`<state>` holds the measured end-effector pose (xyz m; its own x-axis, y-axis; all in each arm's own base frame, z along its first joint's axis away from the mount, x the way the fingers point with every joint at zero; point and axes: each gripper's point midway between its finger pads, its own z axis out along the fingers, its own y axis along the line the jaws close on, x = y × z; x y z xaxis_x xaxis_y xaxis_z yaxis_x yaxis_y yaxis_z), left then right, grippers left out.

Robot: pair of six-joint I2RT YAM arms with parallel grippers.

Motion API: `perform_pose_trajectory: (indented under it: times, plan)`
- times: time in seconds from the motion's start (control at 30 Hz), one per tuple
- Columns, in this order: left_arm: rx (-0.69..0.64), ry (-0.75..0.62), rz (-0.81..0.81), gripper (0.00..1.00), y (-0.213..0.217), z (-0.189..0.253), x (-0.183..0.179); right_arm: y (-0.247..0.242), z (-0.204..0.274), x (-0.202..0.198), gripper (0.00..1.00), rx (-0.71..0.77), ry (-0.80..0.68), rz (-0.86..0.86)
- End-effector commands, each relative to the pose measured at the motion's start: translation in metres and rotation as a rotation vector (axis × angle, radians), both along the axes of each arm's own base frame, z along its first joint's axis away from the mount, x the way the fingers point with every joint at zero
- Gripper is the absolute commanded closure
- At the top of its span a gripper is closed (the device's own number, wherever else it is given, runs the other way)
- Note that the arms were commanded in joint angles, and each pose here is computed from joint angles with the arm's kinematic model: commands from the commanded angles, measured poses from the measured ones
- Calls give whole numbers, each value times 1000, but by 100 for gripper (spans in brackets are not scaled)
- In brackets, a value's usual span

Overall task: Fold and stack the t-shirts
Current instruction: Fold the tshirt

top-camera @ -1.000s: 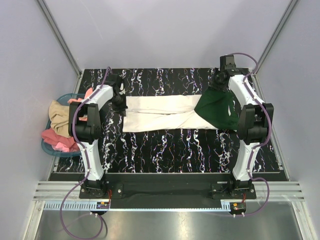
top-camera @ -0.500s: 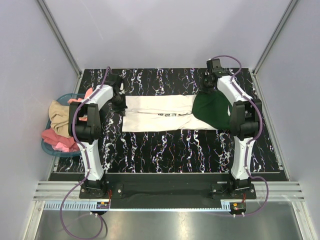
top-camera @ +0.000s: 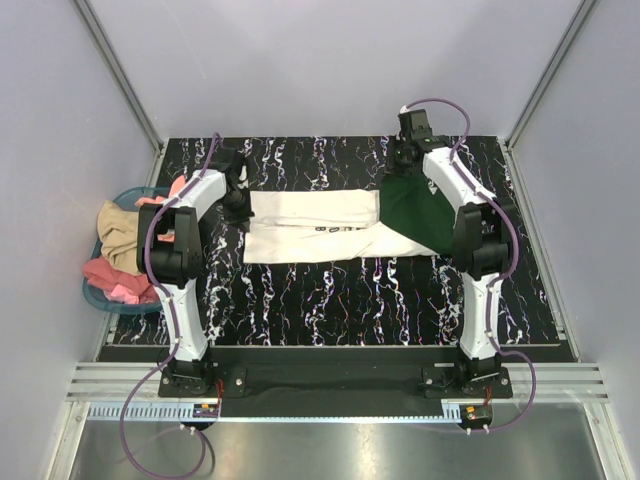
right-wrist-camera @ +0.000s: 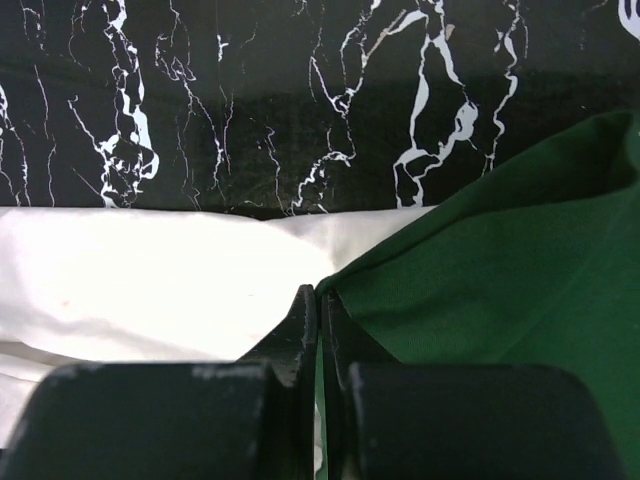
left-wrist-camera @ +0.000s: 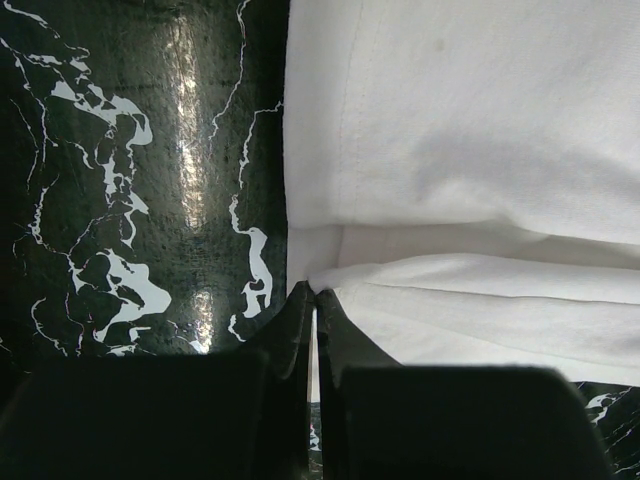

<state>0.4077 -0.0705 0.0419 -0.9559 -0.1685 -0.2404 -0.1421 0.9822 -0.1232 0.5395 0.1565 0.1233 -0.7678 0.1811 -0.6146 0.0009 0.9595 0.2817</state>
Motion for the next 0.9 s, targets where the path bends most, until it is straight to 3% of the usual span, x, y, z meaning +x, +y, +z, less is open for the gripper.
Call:
perform_pose_trajectory:
  times: [0.0, 0.33, 0.73, 0.77, 0.8, 0.87]
  plan:
    - [22, -42, 23, 100, 8, 9, 8, 14, 15, 17, 100, -28, -83, 24]
    - [34, -71, 39, 100, 13, 21, 11, 7, -14, 20, 100, -94, -49, 6]
    - [35, -52, 59, 100, 18, 11, 18, 8, -7, 23, 100, -91, -68, 4]
    - [37, -53, 56, 98, 18, 11, 18, 9, -6, 24, 97, -84, -67, 6]
    - [40, -52, 54, 90, 19, 11, 18, 13, -7, 21, 86, -70, -53, 22]
    - [72, -64, 59, 85, 25, 15, 19, 13, 9, 22, 72, -62, -60, 13]
